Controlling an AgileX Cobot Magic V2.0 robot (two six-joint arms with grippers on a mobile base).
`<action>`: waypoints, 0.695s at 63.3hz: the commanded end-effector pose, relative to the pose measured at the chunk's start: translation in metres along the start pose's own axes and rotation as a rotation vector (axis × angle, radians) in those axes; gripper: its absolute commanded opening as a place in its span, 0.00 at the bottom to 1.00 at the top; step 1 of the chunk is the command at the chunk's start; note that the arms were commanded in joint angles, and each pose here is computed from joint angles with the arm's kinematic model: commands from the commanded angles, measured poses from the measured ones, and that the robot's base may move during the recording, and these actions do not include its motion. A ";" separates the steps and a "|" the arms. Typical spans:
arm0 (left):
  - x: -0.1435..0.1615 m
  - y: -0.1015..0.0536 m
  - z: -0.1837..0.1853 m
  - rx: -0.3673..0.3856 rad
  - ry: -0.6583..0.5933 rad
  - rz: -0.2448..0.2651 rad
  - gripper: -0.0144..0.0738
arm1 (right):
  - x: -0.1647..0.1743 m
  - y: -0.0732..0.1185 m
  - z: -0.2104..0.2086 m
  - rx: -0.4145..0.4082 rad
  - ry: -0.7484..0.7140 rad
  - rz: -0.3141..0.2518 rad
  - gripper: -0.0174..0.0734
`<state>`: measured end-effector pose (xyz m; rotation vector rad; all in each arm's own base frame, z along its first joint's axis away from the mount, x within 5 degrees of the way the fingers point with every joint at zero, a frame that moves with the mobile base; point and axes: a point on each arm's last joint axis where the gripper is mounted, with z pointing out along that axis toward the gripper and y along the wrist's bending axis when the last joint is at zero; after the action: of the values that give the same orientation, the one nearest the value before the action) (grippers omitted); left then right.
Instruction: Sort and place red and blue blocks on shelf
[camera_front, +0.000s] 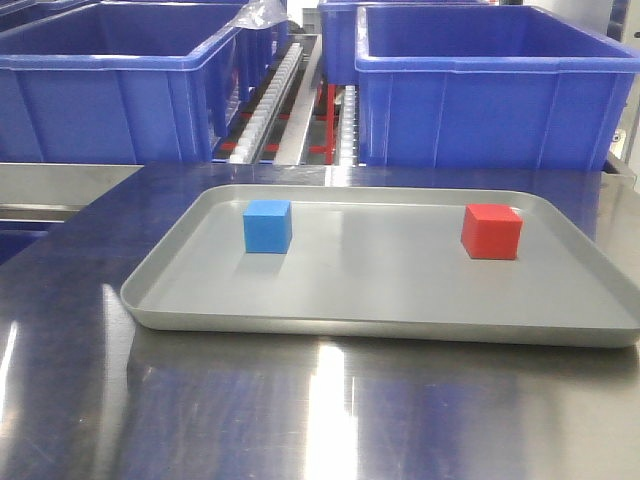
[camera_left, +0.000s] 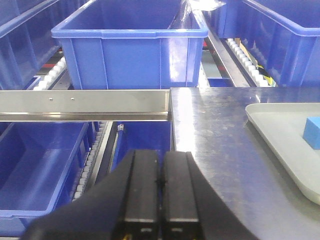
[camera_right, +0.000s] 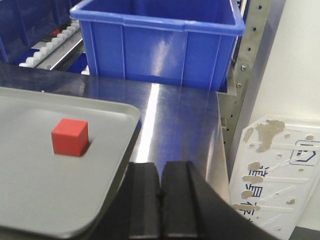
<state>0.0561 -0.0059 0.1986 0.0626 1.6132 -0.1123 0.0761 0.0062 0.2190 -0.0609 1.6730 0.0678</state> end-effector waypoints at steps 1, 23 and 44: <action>0.000 -0.001 0.000 0.013 -0.083 -0.007 0.30 | -0.031 0.001 0.005 -0.007 -0.113 -0.014 0.25; 0.000 -0.001 0.000 0.013 -0.083 -0.007 0.30 | -0.088 0.000 0.045 0.010 0.069 0.020 0.25; 0.000 -0.001 0.000 0.013 -0.083 -0.007 0.30 | -0.105 0.000 0.091 0.021 0.344 0.081 0.25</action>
<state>0.0561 -0.0059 0.1986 0.0626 1.6132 -0.1123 0.1656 0.0131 0.2978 0.0016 2.0721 0.0914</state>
